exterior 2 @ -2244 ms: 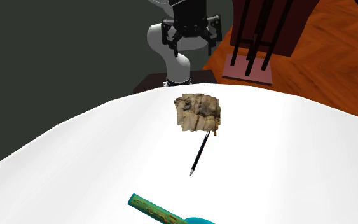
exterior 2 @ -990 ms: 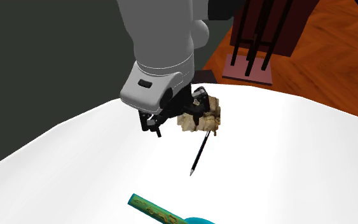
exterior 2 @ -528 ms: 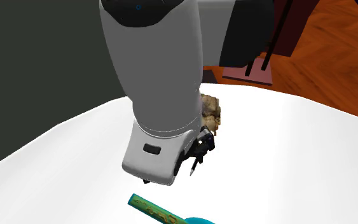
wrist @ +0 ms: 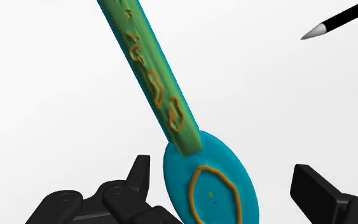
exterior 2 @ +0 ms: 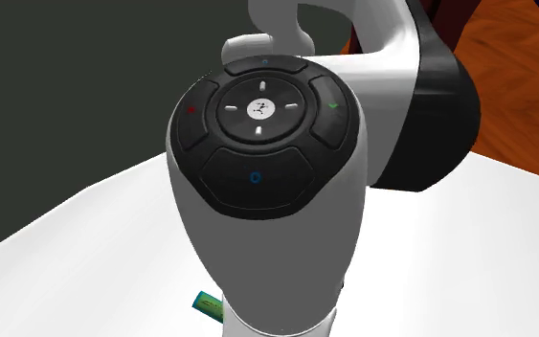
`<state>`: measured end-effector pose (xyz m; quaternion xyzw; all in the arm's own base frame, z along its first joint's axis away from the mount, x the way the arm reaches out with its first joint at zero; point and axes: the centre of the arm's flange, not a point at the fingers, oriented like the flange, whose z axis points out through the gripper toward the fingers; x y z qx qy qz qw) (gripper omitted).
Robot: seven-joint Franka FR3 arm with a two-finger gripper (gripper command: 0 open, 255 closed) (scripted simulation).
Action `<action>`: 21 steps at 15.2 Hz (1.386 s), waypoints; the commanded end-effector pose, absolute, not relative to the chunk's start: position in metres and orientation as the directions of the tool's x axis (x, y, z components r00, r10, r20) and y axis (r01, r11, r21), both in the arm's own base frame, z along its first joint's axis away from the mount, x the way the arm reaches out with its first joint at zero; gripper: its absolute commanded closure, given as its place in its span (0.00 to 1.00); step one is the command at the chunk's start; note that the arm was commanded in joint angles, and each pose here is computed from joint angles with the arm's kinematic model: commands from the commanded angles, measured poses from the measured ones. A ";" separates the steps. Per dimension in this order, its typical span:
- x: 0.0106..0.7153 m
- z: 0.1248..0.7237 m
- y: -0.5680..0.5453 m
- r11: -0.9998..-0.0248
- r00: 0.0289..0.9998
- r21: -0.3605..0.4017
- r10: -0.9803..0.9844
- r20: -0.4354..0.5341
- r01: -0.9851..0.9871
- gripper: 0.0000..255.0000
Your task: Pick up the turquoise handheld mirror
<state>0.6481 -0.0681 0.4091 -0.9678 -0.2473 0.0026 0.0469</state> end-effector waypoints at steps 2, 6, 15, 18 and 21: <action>0.653 0.393 -0.067 -0.868 0.872 -0.091 0.488 0.022 0.488 0.00; 0.653 0.371 -0.067 -0.868 0.872 -0.091 0.488 0.022 0.488 0.00; 0.652 0.368 -0.067 -0.868 0.872 -0.091 0.488 0.022 0.488 1.00; 0.653 0.368 -0.067 -0.868 0.872 -0.091 0.488 0.022 0.488 1.00; 0.653 0.384 -0.067 -0.868 0.872 -0.091 0.488 0.022 0.488 1.00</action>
